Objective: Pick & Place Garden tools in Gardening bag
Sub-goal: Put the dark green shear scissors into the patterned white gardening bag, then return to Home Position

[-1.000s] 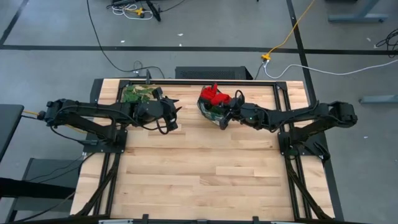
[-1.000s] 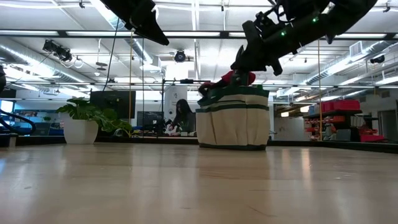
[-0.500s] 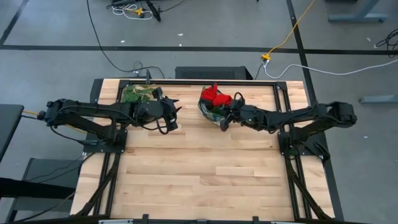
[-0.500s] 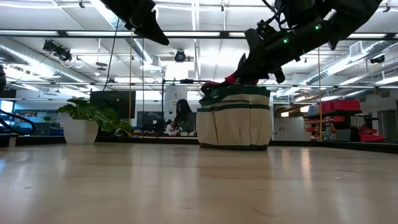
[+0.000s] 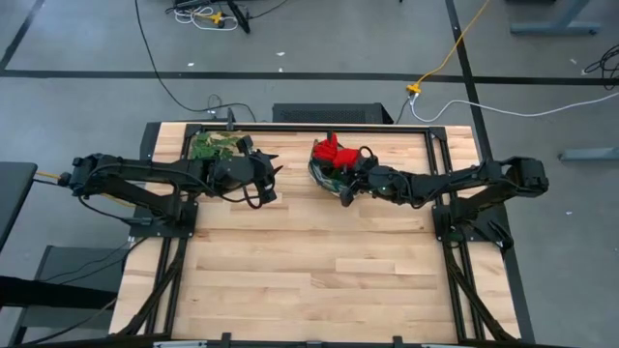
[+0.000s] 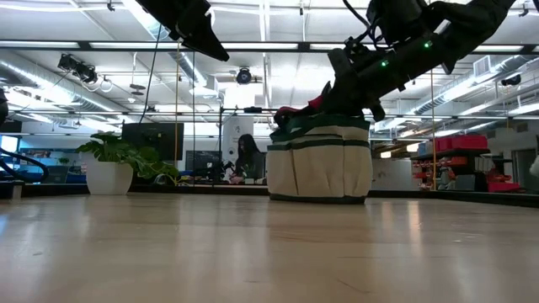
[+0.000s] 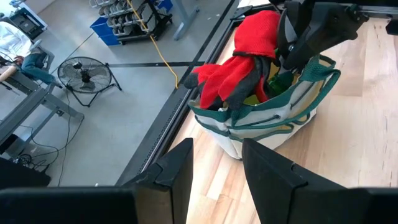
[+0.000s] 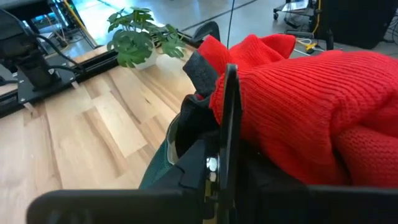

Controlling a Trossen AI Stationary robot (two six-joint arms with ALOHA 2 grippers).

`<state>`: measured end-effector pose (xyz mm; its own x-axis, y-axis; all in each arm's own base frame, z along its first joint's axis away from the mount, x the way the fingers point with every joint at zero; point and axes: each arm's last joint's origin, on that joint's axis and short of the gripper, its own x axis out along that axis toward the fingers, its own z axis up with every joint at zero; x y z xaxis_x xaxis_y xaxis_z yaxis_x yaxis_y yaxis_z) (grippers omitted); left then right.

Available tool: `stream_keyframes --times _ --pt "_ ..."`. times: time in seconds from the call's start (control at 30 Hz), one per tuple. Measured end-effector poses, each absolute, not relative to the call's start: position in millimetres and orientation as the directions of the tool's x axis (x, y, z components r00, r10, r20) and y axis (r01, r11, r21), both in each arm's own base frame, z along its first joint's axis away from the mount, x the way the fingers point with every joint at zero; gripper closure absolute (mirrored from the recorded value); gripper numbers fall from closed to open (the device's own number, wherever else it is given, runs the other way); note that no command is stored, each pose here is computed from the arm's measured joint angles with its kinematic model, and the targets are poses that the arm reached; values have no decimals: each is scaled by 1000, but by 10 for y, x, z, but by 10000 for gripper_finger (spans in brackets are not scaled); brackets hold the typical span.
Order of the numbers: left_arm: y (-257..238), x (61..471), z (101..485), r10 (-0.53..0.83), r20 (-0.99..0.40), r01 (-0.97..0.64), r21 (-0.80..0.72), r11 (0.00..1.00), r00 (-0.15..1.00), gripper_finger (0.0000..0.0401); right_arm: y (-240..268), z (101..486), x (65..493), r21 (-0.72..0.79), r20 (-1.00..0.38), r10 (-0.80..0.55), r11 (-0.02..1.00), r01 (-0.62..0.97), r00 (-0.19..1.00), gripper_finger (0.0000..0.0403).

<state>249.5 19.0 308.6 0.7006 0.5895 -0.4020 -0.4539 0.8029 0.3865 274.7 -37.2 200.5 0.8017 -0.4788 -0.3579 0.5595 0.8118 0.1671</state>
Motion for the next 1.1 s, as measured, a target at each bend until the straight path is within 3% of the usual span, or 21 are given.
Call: stream_keyframes --times 0.13,0.5,1.1 --pt "190 2495 3086 590 -402 -454 387 803 700 257 -371 2006 2749 168 -359 -472 816 553 805 351" --pt "190 2495 3086 590 -402 -454 387 803 700 257 -368 2010 2751 157 -356 -466 825 544 810 305" --pt "190 2495 3086 590 -402 -454 387 803 700 257 -367 2110 2753 159 -289 -468 837 524 835 309"
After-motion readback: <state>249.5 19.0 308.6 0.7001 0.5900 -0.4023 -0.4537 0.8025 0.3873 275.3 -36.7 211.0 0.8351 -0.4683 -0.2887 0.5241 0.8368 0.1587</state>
